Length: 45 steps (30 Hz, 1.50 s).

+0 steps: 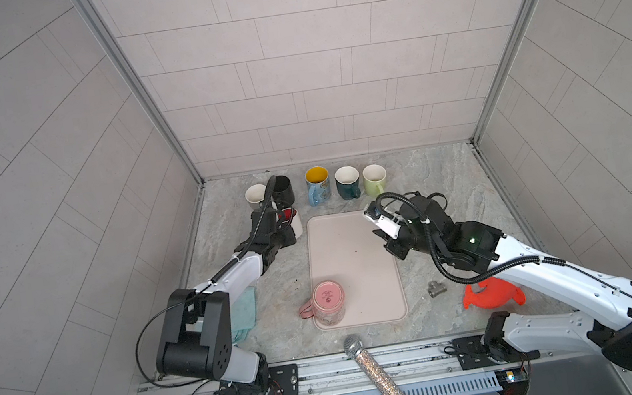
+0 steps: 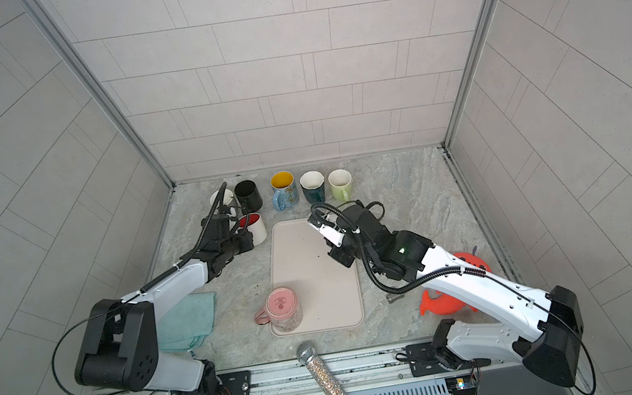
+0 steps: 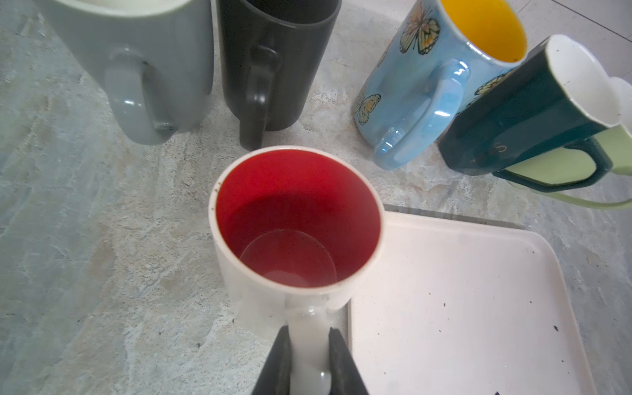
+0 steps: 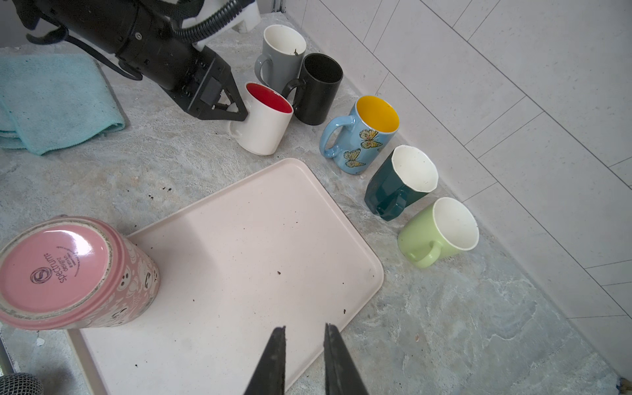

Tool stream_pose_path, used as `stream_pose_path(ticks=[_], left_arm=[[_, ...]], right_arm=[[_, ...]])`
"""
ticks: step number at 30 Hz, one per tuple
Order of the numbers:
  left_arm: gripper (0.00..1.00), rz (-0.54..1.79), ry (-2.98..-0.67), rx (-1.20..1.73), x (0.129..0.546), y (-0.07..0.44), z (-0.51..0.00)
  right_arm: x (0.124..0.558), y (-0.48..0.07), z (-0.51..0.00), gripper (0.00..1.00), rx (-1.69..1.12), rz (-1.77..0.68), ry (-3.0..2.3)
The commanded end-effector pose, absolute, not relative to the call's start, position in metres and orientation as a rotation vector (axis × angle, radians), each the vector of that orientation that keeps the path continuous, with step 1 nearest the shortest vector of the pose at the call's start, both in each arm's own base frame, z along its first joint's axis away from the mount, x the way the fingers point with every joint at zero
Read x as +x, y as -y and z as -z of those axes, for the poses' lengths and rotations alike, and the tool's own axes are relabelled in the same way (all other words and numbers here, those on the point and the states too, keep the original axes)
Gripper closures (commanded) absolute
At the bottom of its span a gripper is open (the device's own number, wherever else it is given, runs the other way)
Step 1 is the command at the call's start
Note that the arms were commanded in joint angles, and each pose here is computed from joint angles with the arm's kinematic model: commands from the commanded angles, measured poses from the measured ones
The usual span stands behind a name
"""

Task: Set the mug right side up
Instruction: 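Open the left gripper and raise it off the white mug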

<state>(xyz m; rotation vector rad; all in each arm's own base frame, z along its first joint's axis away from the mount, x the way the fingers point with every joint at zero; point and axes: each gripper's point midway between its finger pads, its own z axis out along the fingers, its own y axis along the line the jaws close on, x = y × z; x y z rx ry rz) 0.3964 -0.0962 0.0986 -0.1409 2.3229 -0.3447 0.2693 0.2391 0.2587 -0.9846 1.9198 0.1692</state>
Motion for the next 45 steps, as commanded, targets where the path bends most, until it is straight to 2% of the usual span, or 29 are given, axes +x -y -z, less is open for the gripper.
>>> stream_pose_path(ticks=[1, 16, 27, 45], left_arm=[[1.00, 0.347, -2.212, -0.117, 0.416, 0.097, -0.117], [1.00, 0.356, -2.300, -0.100, 0.402, 0.099, -0.090], [0.80, 0.332, -2.334, -0.102, 0.395, 0.095, -0.083], [0.74, 0.313, -2.397, -0.128, 0.382, 0.091, -0.070]], right_arm=[[0.268, -0.233, -0.260, 0.79, -0.964, -0.160, -1.921], [0.267, -0.232, -0.259, 0.79, -0.948, -0.173, -1.921], [0.267, -0.231, -0.259, 0.79, -0.944, -0.170, -1.921], [0.267, -0.234, -0.256, 0.79, -0.940, -0.184, -1.924]])
